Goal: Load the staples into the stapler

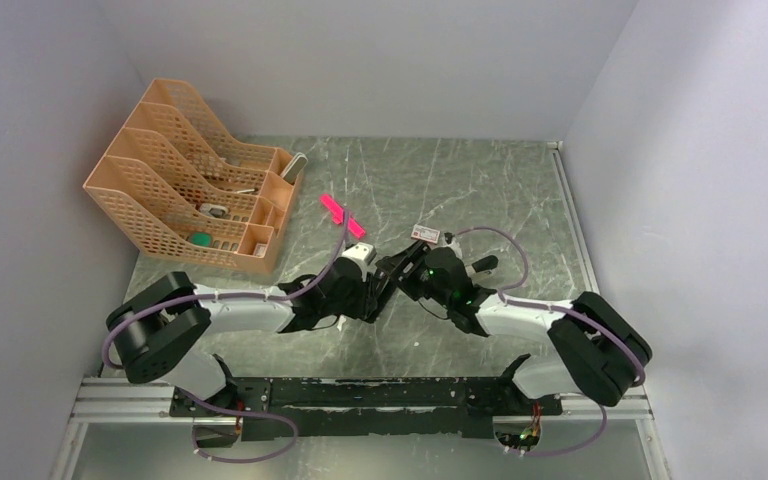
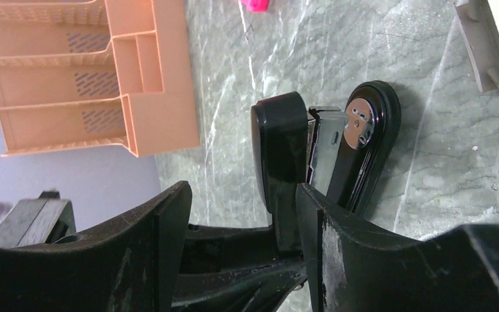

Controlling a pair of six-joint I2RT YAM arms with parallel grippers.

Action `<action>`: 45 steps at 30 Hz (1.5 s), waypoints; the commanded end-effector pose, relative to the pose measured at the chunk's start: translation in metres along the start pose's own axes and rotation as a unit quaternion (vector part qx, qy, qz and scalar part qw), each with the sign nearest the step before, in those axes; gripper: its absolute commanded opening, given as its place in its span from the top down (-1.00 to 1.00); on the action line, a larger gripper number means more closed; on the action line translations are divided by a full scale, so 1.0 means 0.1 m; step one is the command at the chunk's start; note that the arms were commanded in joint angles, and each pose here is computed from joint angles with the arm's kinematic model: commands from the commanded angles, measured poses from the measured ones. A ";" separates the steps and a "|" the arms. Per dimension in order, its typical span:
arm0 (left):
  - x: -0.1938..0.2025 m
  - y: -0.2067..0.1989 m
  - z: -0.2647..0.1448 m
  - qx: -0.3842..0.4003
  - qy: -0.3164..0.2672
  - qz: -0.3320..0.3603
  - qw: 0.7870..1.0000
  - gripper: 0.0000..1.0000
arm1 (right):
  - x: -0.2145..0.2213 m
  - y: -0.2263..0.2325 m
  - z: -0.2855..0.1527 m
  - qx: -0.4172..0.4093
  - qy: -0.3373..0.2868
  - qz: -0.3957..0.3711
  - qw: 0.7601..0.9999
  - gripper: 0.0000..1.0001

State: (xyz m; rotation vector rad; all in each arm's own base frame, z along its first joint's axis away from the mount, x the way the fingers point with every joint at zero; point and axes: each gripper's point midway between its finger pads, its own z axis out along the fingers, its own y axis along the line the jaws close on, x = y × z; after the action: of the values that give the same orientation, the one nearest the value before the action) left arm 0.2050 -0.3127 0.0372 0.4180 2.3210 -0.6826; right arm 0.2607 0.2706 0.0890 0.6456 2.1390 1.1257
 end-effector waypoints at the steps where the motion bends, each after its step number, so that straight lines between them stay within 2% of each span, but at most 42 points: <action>1: 0.21 0.03 0.02 -0.022 0.034 0.006 0.999 0.86 | -0.05 0.00 0.07 0.024 -0.019 0.025 0.999 -0.27; 6: 0.22 0.02 0.04 -0.031 0.036 0.015 0.999 0.86 | -0.01 -0.18 0.08 0.075 -0.019 0.027 0.997 -0.27; 17: 0.22 0.00 0.07 -0.033 0.039 0.025 0.998 0.86 | 0.14 -0.44 0.17 0.105 0.002 0.040 0.994 -0.21; 20: 0.22 0.01 0.07 -0.036 0.040 0.028 0.998 0.86 | 0.16 -0.47 0.20 0.105 0.004 0.042 0.994 -0.11; 26: 0.23 0.03 0.07 -0.041 0.045 0.034 0.998 0.86 | 0.19 -0.48 0.23 0.099 0.011 0.033 0.994 0.45; 27: 0.24 0.03 0.08 -0.043 0.046 0.036 0.997 0.86 | 0.19 -0.47 0.23 0.097 0.010 0.033 0.995 0.48; 28: 0.24 0.04 0.08 -0.045 0.048 0.038 0.997 0.86 | 0.18 -0.46 0.23 0.096 0.010 0.031 0.995 0.41; 31: 0.23 0.05 0.08 -0.049 0.052 0.046 0.996 0.86 | 0.14 -0.40 0.21 0.092 0.005 0.015 0.996 -0.01; 35: 0.19 0.11 0.04 -0.065 0.055 0.066 0.994 0.86 | 0.03 -0.21 0.12 0.067 -0.009 -0.018 0.998 -0.31; 39: 0.08 0.20 0.01 -0.083 0.052 0.084 0.992 0.86 | -0.05 -0.16 -0.05 0.060 -0.020 -0.042 0.997 -0.50; 45: -0.22 0.36 0.04 -0.106 0.035 0.150 0.982 0.86 | -0.28 -0.13 -0.37 0.040 -0.071 -0.111 0.991 -0.55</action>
State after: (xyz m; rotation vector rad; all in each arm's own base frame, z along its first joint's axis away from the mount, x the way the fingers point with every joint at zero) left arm 0.2156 -0.3057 0.0344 0.5965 2.3317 -0.4493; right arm 0.2568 0.2530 0.1056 0.5999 2.1179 1.0012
